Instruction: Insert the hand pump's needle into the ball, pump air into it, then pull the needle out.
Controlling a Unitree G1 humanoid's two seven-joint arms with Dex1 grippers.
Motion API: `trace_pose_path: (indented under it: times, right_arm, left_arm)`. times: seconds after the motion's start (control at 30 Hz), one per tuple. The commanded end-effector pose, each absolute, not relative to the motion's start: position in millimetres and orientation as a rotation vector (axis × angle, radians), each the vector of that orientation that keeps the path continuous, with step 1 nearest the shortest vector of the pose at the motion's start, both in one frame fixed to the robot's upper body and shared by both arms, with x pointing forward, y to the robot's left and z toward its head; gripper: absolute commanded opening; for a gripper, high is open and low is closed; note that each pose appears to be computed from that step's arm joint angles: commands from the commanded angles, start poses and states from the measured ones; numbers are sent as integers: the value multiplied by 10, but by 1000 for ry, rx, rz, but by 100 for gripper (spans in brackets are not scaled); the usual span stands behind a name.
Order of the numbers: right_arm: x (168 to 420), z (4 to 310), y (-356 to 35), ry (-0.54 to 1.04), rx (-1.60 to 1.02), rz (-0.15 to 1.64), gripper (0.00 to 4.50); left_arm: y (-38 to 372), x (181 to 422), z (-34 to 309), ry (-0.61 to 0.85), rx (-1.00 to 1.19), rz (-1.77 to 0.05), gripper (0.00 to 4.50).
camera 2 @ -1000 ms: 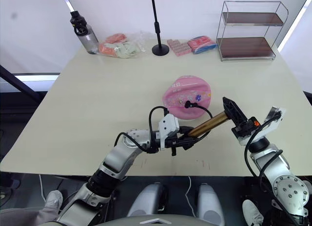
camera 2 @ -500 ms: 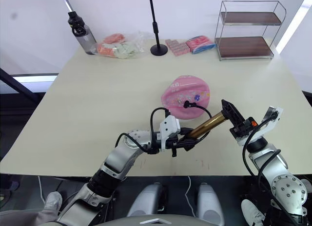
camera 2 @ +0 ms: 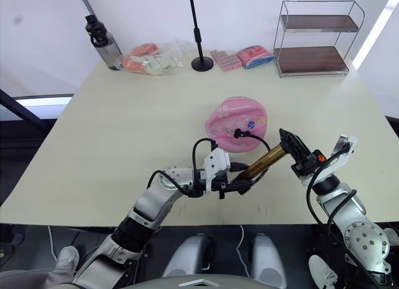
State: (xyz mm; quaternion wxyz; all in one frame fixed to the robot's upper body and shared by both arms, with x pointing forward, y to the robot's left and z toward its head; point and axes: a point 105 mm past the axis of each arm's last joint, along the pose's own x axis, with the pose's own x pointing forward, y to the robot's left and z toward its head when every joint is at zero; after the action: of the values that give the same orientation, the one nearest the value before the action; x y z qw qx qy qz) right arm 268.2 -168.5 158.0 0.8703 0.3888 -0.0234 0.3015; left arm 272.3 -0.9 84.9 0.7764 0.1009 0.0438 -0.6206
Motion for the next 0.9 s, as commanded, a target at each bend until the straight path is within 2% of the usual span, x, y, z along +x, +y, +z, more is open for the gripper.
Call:
trace_pose_path:
  times: [0.03, 0.2, 0.4, 0.63, 0.9]
  right_arm:
    - [2647, 1752, -1647, -102, 760, 696, 175]
    - [2638, 1853, -1624, -121, 666, 747, 175]
    - [2507, 1931, -1527, -137, 356, 915, 175]
    - [2364, 1875, -1466, -187, -15, 1101, 175]
    - [2375, 1679, -1534, -162, -73, 1192, 175]
  left_arm:
    - [18, 2721, 935, 58, 201, -1357, 446]
    - [82, 2676, 945, 60, 202, -1401, 446]
    - [169, 2606, 949, 70, 206, -1468, 446]
    - [222, 2558, 905, 98, 224, -1536, 446]
    - [205, 2538, 866, 135, 287, -1624, 446]
